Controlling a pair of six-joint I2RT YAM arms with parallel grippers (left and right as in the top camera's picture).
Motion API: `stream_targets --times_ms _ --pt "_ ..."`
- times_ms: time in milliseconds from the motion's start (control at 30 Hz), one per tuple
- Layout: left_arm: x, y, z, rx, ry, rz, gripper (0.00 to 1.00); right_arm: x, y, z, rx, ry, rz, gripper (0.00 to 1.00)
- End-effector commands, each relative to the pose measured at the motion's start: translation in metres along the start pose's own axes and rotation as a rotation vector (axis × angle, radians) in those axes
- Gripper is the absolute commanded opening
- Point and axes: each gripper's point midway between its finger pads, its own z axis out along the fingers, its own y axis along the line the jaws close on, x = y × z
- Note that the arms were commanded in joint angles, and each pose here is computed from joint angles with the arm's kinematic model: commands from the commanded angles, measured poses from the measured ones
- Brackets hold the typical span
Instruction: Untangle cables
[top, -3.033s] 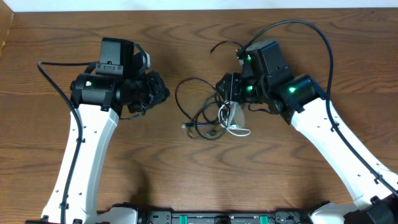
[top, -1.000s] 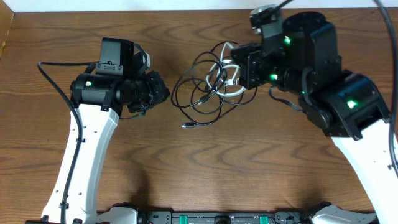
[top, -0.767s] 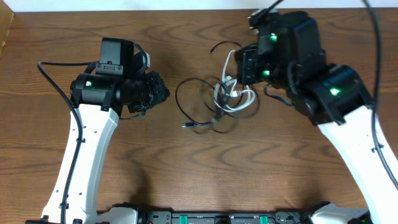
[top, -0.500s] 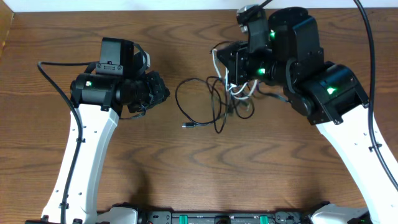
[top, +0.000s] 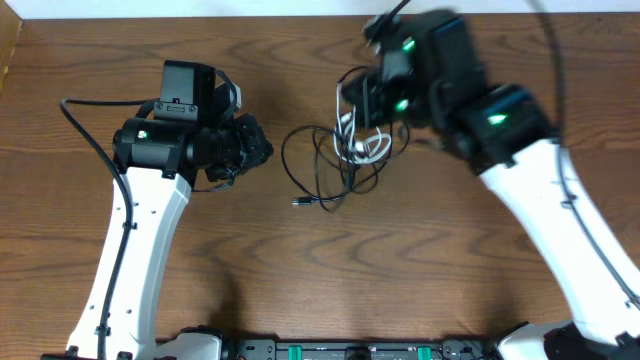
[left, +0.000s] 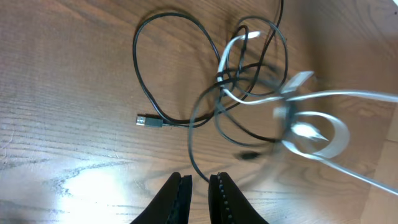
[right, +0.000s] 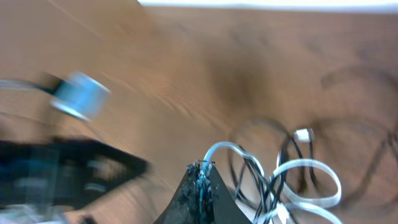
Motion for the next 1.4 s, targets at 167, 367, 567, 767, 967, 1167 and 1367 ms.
stream_targets --times_ms 167,367,567,767,967,1167,1367 --pt "0.001 0.002 0.002 -0.006 0.008 0.0 0.17 -0.048 0.038 -0.124 -0.019 -0.261 -0.154 0.01" --pt "0.001 0.001 0.002 -0.002 0.01 -0.001 0.17 0.013 -0.032 -0.052 0.241 -0.021 0.006 0.01" --pt "0.007 -0.018 0.001 0.106 0.049 0.034 0.21 0.038 -0.027 -0.001 0.127 0.117 0.079 0.01" --pt "0.009 -0.026 0.0 0.149 0.062 0.034 0.46 0.012 0.006 0.0 -0.046 0.035 0.079 0.01" --pt "0.007 -0.027 0.0 0.153 0.056 0.039 0.58 -0.002 0.044 -0.016 -0.238 -0.001 0.054 0.01" --pt "0.01 -0.033 0.002 0.161 0.058 0.061 0.63 -0.009 0.07 -0.029 -0.369 -0.004 0.106 0.01" --pt "0.008 -0.028 0.006 0.106 0.035 0.075 0.64 -0.02 0.081 -0.04 -0.432 -0.038 0.101 0.01"
